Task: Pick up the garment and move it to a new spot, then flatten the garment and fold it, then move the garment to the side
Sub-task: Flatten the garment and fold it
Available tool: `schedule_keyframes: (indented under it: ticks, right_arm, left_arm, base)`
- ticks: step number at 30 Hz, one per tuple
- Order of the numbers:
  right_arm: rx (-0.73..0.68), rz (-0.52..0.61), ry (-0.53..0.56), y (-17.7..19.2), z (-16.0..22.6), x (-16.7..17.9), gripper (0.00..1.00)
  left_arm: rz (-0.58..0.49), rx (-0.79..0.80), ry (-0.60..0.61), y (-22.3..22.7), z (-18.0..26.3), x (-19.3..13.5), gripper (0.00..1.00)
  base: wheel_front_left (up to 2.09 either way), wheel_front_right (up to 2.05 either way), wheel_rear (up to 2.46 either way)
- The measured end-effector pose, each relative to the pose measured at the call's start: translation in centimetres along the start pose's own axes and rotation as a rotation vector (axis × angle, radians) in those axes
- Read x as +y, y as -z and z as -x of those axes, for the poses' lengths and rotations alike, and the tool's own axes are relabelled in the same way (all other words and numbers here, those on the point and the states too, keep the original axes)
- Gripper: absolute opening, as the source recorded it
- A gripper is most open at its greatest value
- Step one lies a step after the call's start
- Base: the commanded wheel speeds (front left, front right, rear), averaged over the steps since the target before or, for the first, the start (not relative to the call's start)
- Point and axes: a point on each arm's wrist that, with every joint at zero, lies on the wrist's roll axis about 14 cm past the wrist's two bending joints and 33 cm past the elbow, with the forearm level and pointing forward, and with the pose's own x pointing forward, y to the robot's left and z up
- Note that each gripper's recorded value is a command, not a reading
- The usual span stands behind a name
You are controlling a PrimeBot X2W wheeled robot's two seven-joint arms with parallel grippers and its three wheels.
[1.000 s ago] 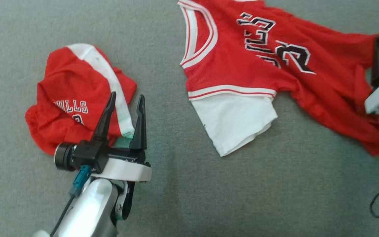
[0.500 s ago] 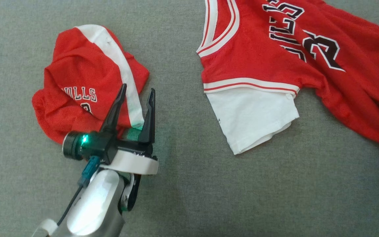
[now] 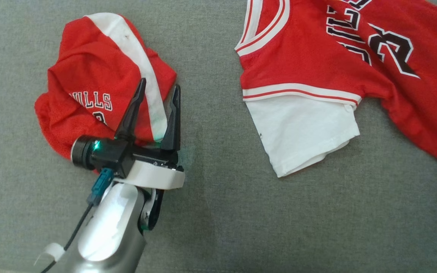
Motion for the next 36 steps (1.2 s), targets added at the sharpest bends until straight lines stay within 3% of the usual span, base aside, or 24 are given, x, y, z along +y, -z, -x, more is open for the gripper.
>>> schedule_keyframes:
  ticks: [11, 17, 18, 19, 20, 29, 36]
  right_arm:
    - [-0.309, 0.081, 0.053, -11.9, -0.6, -1.5, 0.0]
    - [-0.397, 0.144, 0.064, -15.4, -0.7, -0.7, 0.0]
    - [-0.407, 0.162, 0.068, -15.8, -0.7, -0.6, 0.11]
    - [-0.407, 0.162, 0.068, -15.8, -0.7, -0.6, 0.85]
    - [-0.417, 0.175, 0.071, -16.0, -0.7, -0.5, 1.0]
    - [-0.476, 0.14, 0.082, -16.4, 0.2, -1.1, 1.0]
    - [-0.566, 0.133, -0.008, -15.0, 3.3, 1.4, 1.0]
  left_arm:
    - [0.006, -0.033, -0.03, -1.2, 0.2, 1.0, 1.0]
    - [0.004, -0.042, -0.065, -1.6, 0.6, 2.1, 1.0]
    - [0.005, -0.042, -0.064, -1.6, 0.6, 2.2, 1.0]
    - [0.005, -0.042, -0.064, -1.6, 0.6, 2.2, 1.0]
    - [0.005, -0.042, -0.064, -1.6, 0.7, 2.2, 1.0]
    - [0.003, -0.071, -0.054, -2.6, 0.6, 1.8, 1.0]
    - [0.014, -0.138, -0.036, -5.2, 0.8, 0.8, 1.0]
  base:
    - [0.0, 0.0, 0.0]
    - [0.0, 0.0, 0.0]
    - [0.0, 0.0, 0.0]
    - [0.0, 0.0, 0.0]
    - [0.0, 0.0, 0.0]
    - [0.0, 0.0, 0.0]
    - [0.0, 0.0, 0.0]
